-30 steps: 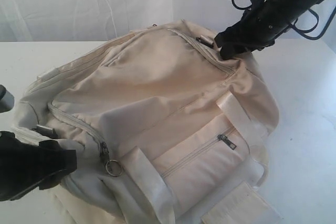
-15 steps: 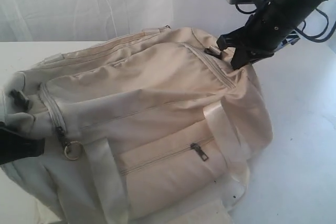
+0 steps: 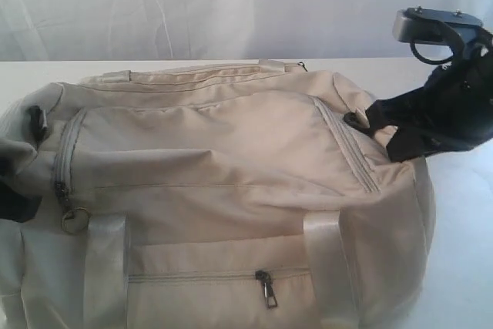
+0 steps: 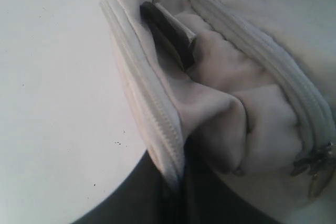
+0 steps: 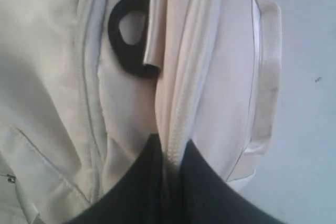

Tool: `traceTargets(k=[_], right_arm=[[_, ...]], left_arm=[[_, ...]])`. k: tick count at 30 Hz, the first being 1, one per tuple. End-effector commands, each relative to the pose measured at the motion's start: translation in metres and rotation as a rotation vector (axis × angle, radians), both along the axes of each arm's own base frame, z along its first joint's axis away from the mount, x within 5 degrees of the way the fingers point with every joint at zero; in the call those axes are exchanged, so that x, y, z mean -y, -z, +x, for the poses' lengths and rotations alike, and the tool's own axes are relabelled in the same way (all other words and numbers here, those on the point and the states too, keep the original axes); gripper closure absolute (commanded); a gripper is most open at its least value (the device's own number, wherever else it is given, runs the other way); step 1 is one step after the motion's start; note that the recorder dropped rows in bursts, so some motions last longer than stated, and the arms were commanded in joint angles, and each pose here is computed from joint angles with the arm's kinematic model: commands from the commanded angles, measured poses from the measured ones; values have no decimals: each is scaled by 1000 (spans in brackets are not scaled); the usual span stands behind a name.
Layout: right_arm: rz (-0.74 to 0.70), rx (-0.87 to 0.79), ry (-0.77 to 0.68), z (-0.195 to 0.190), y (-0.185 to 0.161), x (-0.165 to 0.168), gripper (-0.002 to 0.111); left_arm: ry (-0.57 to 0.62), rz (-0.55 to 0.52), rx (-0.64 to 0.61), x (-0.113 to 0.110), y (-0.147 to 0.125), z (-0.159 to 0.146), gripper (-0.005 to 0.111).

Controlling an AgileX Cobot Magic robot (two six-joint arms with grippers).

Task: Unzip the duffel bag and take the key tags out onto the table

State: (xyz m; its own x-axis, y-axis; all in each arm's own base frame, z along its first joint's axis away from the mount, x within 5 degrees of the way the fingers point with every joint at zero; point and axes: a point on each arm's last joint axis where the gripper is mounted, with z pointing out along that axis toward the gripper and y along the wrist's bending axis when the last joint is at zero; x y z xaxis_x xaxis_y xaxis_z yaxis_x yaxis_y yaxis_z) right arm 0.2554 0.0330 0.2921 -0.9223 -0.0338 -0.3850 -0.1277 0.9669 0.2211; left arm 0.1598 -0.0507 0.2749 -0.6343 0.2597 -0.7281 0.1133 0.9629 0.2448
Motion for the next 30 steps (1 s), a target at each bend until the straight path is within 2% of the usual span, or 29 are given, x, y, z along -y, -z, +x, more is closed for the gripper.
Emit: traceTargets(k=[1,6,15,22,25,27,30], right_arm=[[-25,-31,2,-20,9,4,108],[-28,8,33,-18,23,5,108],[-48,78,56,-5,27,8,108],[-88,99,86,5,35,12,108],[-89,85,85,6,38,12,107],[-93,87,76,6,37,12,101],[-98,100,60,7,35,11,82]], left_arm=[[29,44,22,-3,-7,0,107],[39,90,37,-1,-9,6,107],[42,154,30,-1,-16,41,107],[50,167,26,1,-23,60,107],[28,128,-1,2,-22,59,107],[11,118,-11,0,-23,56,107],[6,116,-6,-2,-27,51,105]])
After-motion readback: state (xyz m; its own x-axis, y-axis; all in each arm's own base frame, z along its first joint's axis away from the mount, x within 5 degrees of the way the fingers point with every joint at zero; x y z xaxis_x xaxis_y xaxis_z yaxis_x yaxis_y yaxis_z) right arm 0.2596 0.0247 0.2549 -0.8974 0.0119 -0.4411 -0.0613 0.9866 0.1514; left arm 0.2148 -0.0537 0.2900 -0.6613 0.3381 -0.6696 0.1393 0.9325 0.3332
